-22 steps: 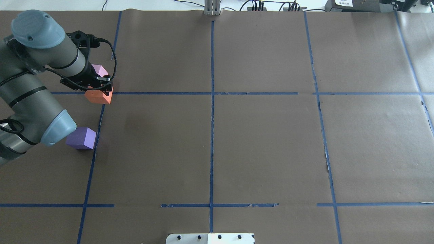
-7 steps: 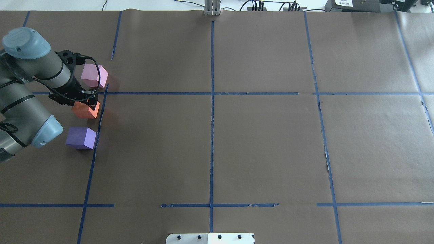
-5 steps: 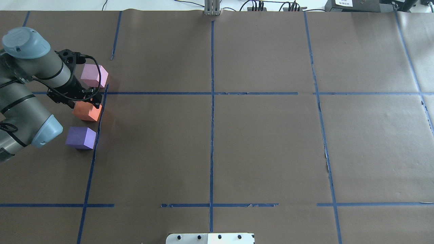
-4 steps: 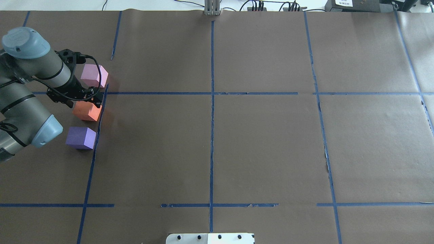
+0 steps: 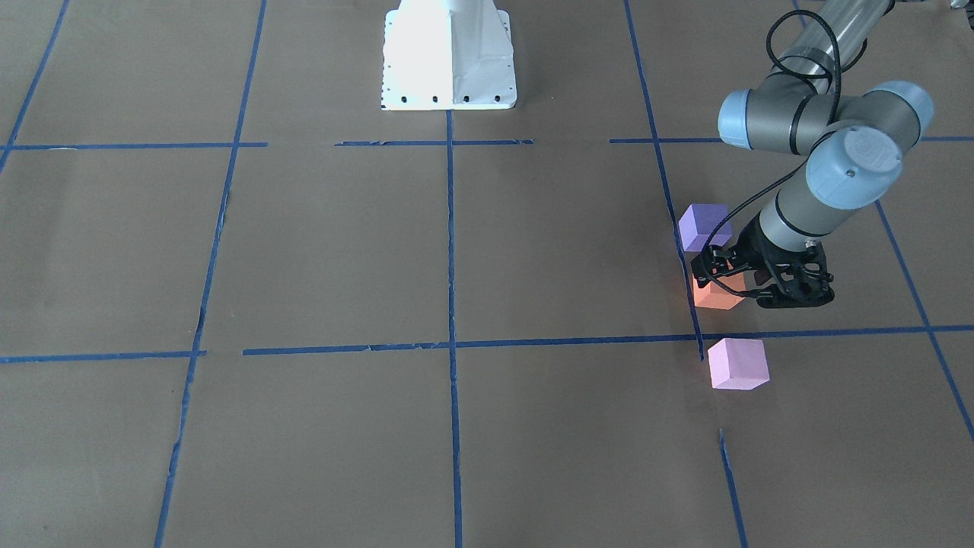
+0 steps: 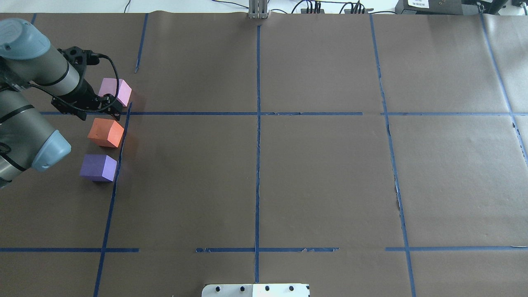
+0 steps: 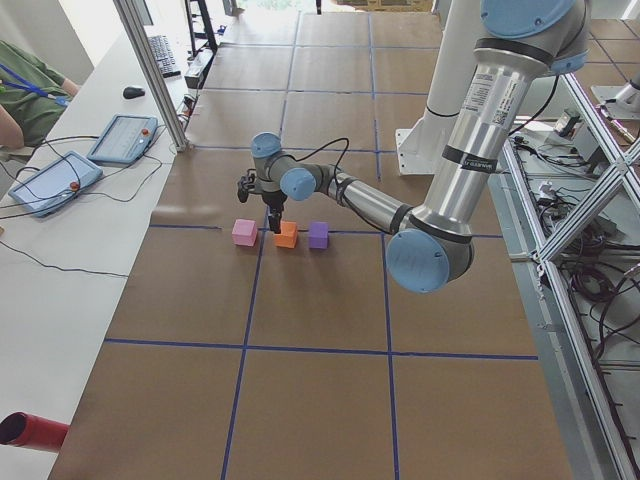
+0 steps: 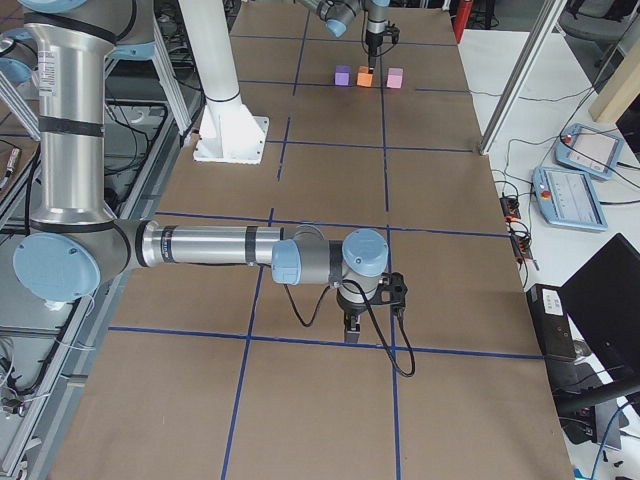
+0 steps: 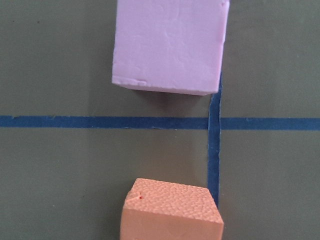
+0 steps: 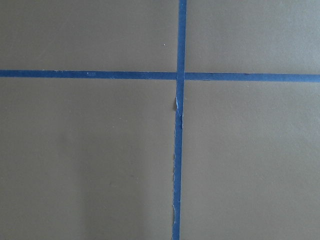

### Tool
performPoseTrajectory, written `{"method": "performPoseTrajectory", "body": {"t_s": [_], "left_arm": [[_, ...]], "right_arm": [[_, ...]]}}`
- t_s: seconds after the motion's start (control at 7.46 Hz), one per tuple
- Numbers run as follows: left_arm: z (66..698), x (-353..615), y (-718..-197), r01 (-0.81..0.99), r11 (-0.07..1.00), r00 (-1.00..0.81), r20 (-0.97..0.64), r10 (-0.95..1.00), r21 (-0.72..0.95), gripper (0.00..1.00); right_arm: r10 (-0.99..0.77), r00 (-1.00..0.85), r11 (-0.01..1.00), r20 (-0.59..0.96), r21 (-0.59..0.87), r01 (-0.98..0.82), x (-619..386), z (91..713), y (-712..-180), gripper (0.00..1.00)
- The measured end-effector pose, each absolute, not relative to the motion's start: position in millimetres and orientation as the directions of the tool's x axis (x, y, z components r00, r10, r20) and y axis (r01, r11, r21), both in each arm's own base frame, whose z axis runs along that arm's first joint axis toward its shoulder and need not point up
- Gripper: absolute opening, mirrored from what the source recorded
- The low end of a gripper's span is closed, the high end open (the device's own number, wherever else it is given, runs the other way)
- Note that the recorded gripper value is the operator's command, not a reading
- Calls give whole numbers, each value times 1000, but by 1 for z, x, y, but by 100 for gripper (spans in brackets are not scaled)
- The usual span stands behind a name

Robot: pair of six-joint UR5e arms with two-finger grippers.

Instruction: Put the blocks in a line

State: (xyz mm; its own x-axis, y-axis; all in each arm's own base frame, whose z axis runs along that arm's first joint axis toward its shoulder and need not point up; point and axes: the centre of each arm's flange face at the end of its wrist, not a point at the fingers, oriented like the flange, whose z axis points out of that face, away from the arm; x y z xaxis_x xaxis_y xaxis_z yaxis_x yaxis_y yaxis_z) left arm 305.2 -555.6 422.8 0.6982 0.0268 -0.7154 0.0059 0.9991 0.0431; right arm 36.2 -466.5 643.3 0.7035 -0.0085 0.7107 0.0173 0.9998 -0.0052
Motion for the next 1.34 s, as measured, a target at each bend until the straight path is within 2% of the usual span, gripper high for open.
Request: {"method": "performPoseTrajectory", "body": {"t_s": [0.4,0.67,0.8,1.07,1.34], "left_arm": [[393,216,-581,-47,959,702,-673,232,281,100],[417,124,-599,-13,953,746,-632,212,303,100],[455,77,-594,-40,953,763,-606,223,301,100],[569,-7,-569,-138,955,726,-629,277,261,100],[633,-37,-541,-166,963,701,-661,268,214,100]], "right_arm": [[-8,703,1000,711,-5,16,37,643,-466,100],[-8,703,1000,711,-5,16,37,643,-466,100],[-8,703,1000,711,-5,16,37,643,-466,100],[-8,703,1000,711,-6,17,37,643,-466,100],[-8,703,1000,711,-5,16,37,643,-466,100]]}}
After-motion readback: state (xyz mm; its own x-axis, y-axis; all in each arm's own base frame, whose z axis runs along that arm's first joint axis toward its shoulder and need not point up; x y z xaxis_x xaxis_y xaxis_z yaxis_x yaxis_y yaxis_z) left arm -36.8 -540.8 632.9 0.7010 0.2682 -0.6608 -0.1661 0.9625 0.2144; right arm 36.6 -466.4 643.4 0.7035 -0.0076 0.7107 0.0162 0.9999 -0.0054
